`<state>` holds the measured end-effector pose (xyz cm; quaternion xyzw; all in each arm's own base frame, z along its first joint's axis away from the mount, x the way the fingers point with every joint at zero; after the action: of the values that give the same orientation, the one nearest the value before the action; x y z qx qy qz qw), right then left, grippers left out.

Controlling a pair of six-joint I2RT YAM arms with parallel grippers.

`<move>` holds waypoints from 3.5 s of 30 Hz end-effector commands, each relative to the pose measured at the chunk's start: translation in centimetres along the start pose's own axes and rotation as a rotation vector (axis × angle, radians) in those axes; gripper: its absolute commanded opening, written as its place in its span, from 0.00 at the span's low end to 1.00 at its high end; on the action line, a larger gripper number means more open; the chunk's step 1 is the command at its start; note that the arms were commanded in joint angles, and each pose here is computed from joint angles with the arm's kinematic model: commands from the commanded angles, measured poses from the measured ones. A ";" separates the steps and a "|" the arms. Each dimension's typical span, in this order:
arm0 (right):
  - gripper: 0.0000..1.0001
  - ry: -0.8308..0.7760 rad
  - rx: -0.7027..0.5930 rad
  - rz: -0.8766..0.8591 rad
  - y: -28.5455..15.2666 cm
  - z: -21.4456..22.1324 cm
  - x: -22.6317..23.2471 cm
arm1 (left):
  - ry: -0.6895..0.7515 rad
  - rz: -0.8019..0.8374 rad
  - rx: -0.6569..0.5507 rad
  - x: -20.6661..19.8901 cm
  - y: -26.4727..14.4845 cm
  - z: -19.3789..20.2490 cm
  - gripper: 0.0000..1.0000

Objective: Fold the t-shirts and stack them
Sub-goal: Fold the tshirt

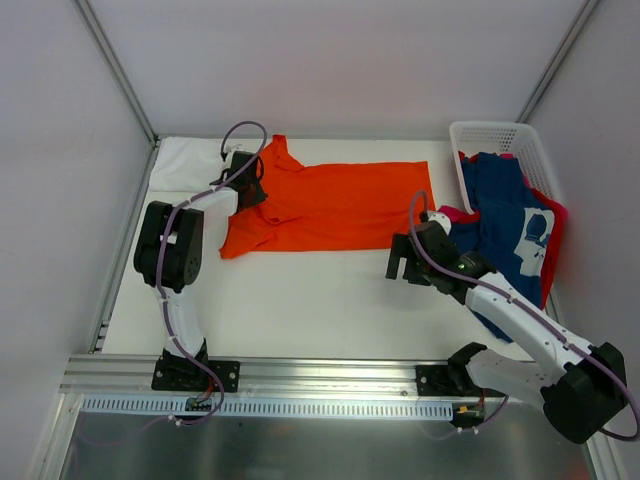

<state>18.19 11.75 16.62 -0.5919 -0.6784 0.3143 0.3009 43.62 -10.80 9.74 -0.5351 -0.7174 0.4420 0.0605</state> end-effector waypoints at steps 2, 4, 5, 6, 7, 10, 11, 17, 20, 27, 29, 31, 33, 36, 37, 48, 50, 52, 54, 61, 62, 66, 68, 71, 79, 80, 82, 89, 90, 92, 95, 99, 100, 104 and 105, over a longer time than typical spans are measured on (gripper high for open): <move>0.99 -0.016 0.000 0.013 0.9 -0.2 -0.1 | -0.013 0.047 -0.029 -1.7 -0.2 -1.4 0.07; 0.99 -0.016 0.007 0.009 1.2 -0.1 0.0 | -0.013 0.051 -0.035 -1.9 -0.2 -1.7 0.00; 1.00 -0.017 0.011 0.009 1.3 0.0 0.0 | -0.013 0.051 -0.038 -2.0 -0.1 -1.7 0.00; 0.99 -0.019 0.023 0.016 1.6 0.2 0.0 | -0.014 0.056 -0.045 -2.3 -0.1 -2.0 0.00; 1.00 -0.020 0.026 0.016 1.6 0.2 0.0 | -0.015 0.058 -0.049 -2.4 -0.1 -2.2 0.00; 0.99 -0.022 0.035 0.025 2.0 0.3 -0.1 | -0.016 0.066 -0.060 -3.0 0.3 -2.7 0.00; 0.99 -0.025 0.034 0.025 2.0 0.2 -0.1 | -0.010 0.047 -0.042 -2.7 0.6 -2.4 0.00; 1.00 -0.039 0.053 0.029 2.5 0.2 -0.2 | -0.012 0.041 -0.042 -3.5 2.3 -2.9 0.32; 1.00 -0.045 0.063 0.031 2.8 0.2 -0.1 | -0.028 0.040 -0.051 -4.2 3.1 -3.7 0.85; 1.00 -0.041 0.088 0.001 3.2 0.5 0.3 | -0.122 0.070 -0.109 -5.7 4.7 -8.5 0.99; 0.99 -0.035 0.090 -0.017 3.3 0.7 0.5 | -0.115 0.118 -0.167 -7.3 4.6 -11.5 0.99; 0.99 -0.023 0.091 -0.031 3.5 0.9 0.6 | -0.102 0.145 -0.191 -8.2 5.1 -12.8 0.99; 0.99 -0.017 0.093 -0.039 3.6 1.1 0.7 | -0.087 0.203 -0.255 -10.1 4.4 -15.3 0.99; 0.99 -0.008 0.093 -0.046 3.8 1.4 0.8 | -0.104 0.243 -0.258 -10.9 5.8 -15.9 0.99; 1.00 -0.005 0.090 -0.051 3.9 1.5 0.8 | -0.112 0.256 -0.250 -11.2 6.0 -15.8 0.99; 0.99 -0.004 0.110 -0.064 4.6 2.3 0.9 | -0.265 0.359 -0.130 -11.5 11.6 -12.0 0.99; 0.99 -0.003 0.111 -0.062 4.6 2.4 0.9 | -0.292 0.398 -0.115 -11.9 12.1 -11.7 0.99; 0.99 -0.002 0.112 -0.062 4.7 2.6 0.8 | -0.327 0.416 -0.106 -11.9 12.8 -11.3 0.99; 0.99 -0.003 0.114 -0.058 4.8 2.8 0.7 | -0.346 0.422 -0.096 -11.9 13.4 -10.8 0.99; 0.99 -0.010 0.134 -0.051 5.5 3.1 0.8 | -0.398 0.449 -0.070 -11.8 14.6 -9.8 0.98; 0.99 -0.011 0.140 -0.050 5.6 3.2 0.8 | -0.403 0.456 -0.070 -11.9 14.7 -9.8 0.98; 0.99 -0.012 0.149 -0.052 6.0 3.2 1.0 | -0.415 0.486 -0.066 -12.2 15.0 -9.5 0.93; 0.99 -0.012 0.153 -0.054 6.3 3.2 1.1 | -0.424 0.498 -0.072 -12.2 15.4 -9.4 0.89; 0.99 -0.016 0.163 -0.051 6.6 3.2 1.2 | -0.437 0.506 -0.071 -12.3 15.8 -9.2 0.81; 0.99 -0.023 0.189 -0.050 7.4 3.3 1.4 | -0.504 0.551 -0.039 -12.5 16.8 -8.3 0.68; 0.99 -0.025 0.191 -0.047 7.5 3.4 1.4 | -0.507 0.551 -0.036 -12.4 17.1 -8.1 0.65; 0.99 -0.027 0.195 -0.042 7.6 3.5 1.4 | -0.512 0.553 -0.034 -12.4 17.2 -8.0 0.56; 0.99 -0.033 0.210 -0.034 8.1 3.7 1.4 | -0.506 0.559 -0.041 -12.4 17.3 -8.0 0.27; 0.99 -0.033 0.211 -0.037 8.1 3.6 1.4 | -0.498 0.559 -0.043 -12.4 17.3 -7.9 0.26; 0.99 -0.033 0.214 -0.039 8.3 3.7 1.5 | -0.495 0.558 -0.047 -12.3 17.4 -8.0 0.21; 1.00 -0.034 0.223 -0.037 8.5 3.7 1.5 | -0.501 0.557 -0.041 -12.4 17.4 -7.8 0.19; 1.00 -0.041 0.207 -0.051 8.7 2.6 2.1 | -0.504 0.560 -0.040 -12.4 17.5 -7.9 0.00; 0.99 -0.041 0.200 -0.055 8.7 2.1 2.2 | -0.503 0.558 -0.040 -12.3 17.5 -8.0 0.00; 0.99 -0.069 0.183 -0.042 8.7 -0.2 2.5 | -0.484 0.581 -0.051 -12.6 17.2 -8.4 0.00; 0.99 -0.068 0.158 -0.048 8.5 -1.5 2.9 | -0.482 0.591 -0.047 -12.7 17.0 -8.5 0.00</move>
<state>21.72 14.41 8.66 -0.5380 -0.6519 0.4038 0.3500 65.43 -15.12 5.87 -0.5685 -0.5596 0.5507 -0.2458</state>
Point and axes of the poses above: each gripper's point midway between its finger pads, its own y axis out along the fingers, its own x axis along the line the jaws close on, z = x × y, the point moved 7 cm from there along -y, back along the fingers, and after that the axes turned 12 degrees about -y, right-handed, at the moved point
